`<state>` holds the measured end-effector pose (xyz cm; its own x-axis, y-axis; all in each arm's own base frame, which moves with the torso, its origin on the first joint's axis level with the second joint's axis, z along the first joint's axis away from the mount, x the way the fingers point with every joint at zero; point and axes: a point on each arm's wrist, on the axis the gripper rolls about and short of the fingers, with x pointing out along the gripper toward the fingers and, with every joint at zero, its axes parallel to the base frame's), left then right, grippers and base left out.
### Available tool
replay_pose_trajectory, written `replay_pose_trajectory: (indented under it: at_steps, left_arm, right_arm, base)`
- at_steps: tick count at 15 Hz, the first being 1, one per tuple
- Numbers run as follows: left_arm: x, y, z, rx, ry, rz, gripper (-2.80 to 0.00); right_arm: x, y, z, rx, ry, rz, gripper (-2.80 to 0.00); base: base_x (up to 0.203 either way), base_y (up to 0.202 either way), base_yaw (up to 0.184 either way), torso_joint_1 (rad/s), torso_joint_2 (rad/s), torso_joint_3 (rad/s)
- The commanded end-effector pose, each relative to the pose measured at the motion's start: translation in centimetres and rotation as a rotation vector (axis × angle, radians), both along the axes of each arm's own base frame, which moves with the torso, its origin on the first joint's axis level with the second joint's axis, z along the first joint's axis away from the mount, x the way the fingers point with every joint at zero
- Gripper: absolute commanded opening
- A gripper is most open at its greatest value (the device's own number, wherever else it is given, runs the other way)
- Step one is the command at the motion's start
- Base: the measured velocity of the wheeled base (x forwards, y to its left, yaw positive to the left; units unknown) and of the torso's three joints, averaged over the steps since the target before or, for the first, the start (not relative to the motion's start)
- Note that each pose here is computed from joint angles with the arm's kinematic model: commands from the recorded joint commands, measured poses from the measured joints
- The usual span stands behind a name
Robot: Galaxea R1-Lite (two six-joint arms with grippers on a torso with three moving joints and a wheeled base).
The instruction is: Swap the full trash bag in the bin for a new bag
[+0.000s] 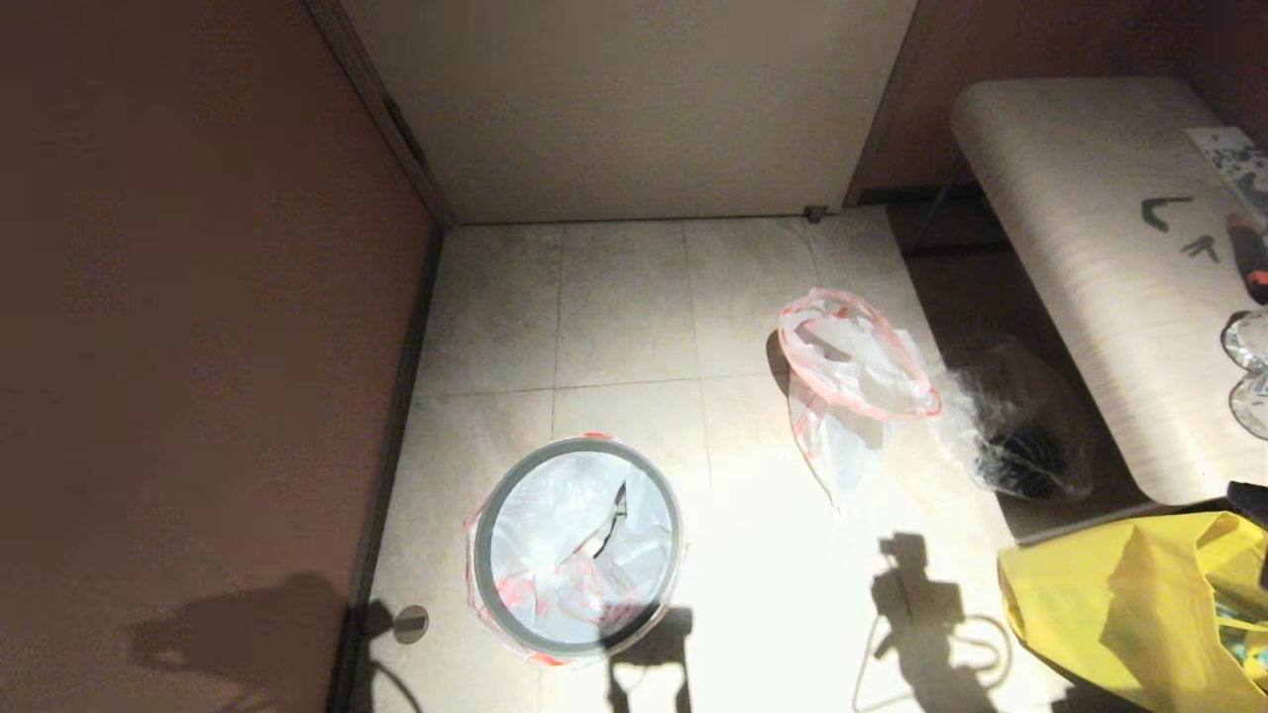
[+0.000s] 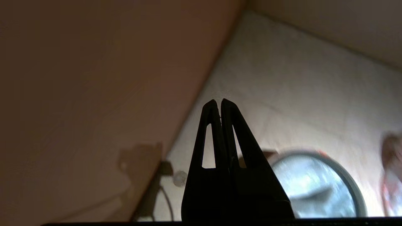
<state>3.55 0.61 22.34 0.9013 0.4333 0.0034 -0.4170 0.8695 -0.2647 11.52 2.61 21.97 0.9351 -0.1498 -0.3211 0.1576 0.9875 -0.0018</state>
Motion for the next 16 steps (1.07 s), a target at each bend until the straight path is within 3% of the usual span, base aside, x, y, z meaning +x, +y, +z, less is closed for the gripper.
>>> replay_pose_trajectory:
  at_steps: [1, 5, 8, 12, 16]
  left_arm:
    - [-2.7, 0.7, 0.0, -0.022, -0.109, 0.076, -2.80]
    - [-6.1, 0.9, -0.7, -0.022, -0.184, 0.177, -2.80]
    - [-7.4, 0.7, -1.5, -0.029, -0.225, 0.214, -2.80]
    - [-8.5, 0.6, -1.8, -0.052, -0.290, 0.207, -2.80]
    - [-8.7, 0.6, -3.1, -0.068, -0.299, 0.196, -2.80]
  right_arm:
    - [-2.9, -1.1, 0.1, 0.025, -0.081, -0.025, -2.80]
    - [-7.9, -2.4, 0.1, 0.100, -0.182, 0.023, -2.80]
    - [-10.6, -3.0, -0.8, 0.130, -0.174, 0.068, -2.80]
    - [-11.5, -3.3, -0.7, 0.135, -0.213, 0.004, -2.80]
    - [-13.0, -3.5, -1.2, 0.108, -0.237, -0.002, -2.80]
  base:
    - [0.000, 0.000, 0.000, 0.000, 0.00, 0.000]
    - [0.000, 0.000, 0.000, 0.000, 0.00, 0.000]
    - [0.000, 0.000, 0.000, 0.000, 0.00, 0.000]
    - [0.000, 0.000, 0.000, 0.000, 0.00, 0.000]
    - [0.000, 0.000, 0.000, 0.000, 0.00, 0.000]
